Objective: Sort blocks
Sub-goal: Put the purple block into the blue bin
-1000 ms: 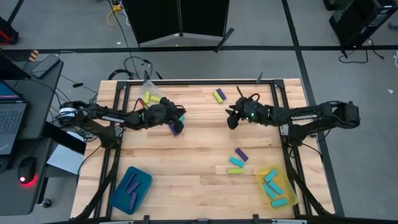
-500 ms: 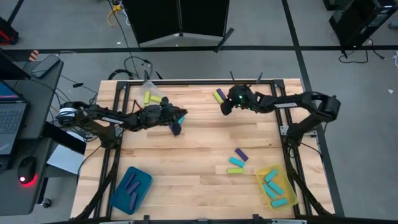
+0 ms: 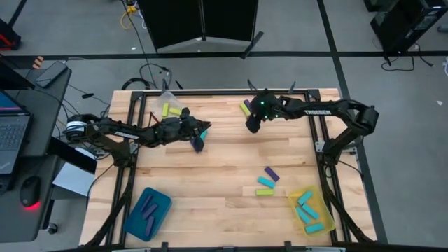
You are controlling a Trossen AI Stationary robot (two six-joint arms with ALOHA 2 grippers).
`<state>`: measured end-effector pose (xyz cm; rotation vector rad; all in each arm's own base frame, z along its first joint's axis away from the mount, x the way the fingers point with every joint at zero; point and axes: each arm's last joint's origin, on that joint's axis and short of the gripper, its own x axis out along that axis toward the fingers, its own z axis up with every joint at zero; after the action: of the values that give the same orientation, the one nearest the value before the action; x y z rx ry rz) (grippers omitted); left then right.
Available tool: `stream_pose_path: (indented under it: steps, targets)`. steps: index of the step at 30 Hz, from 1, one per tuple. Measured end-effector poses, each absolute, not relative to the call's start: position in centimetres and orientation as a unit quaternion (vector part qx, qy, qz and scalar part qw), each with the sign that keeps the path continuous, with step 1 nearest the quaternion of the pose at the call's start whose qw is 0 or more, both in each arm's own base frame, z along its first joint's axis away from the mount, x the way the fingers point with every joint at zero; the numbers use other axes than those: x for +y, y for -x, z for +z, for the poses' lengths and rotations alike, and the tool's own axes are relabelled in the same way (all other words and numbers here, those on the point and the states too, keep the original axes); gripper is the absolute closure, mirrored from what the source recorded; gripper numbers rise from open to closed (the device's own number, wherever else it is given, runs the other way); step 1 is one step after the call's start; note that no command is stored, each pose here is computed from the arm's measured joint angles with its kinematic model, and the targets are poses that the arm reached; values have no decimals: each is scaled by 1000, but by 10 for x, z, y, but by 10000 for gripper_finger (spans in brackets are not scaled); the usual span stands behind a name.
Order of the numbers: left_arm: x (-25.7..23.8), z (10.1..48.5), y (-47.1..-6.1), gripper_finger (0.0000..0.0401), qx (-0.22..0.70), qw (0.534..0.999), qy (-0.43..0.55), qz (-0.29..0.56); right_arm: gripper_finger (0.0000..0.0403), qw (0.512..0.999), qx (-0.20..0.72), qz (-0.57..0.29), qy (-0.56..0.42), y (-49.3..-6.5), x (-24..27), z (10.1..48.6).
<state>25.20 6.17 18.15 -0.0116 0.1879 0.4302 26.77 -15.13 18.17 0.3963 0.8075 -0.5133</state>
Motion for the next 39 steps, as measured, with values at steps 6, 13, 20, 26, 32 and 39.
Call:
stream_pose_path:
  steps: [6,13,20,26,32,39]
  targets:
    - [62,181,-252,351,92,972,13,214,203,834,477,-163,-224,-272,-110,181]
    - [62,181,-252,351,93,972,14,214,202,786,559,-137,-225,-274,-51,175]
    - [62,181,-252,351,93,972,15,214,202,759,595,-125,-232,-272,-12,173]
    - [62,181,-252,351,92,972,15,214,202,722,636,-137,-236,-262,8,171]
    - [63,181,-252,351,92,972,14,217,206,682,665,-170,-253,-252,28,170]
    - [63,181,-252,351,92,972,13,217,201,689,655,-175,-256,-251,51,170]
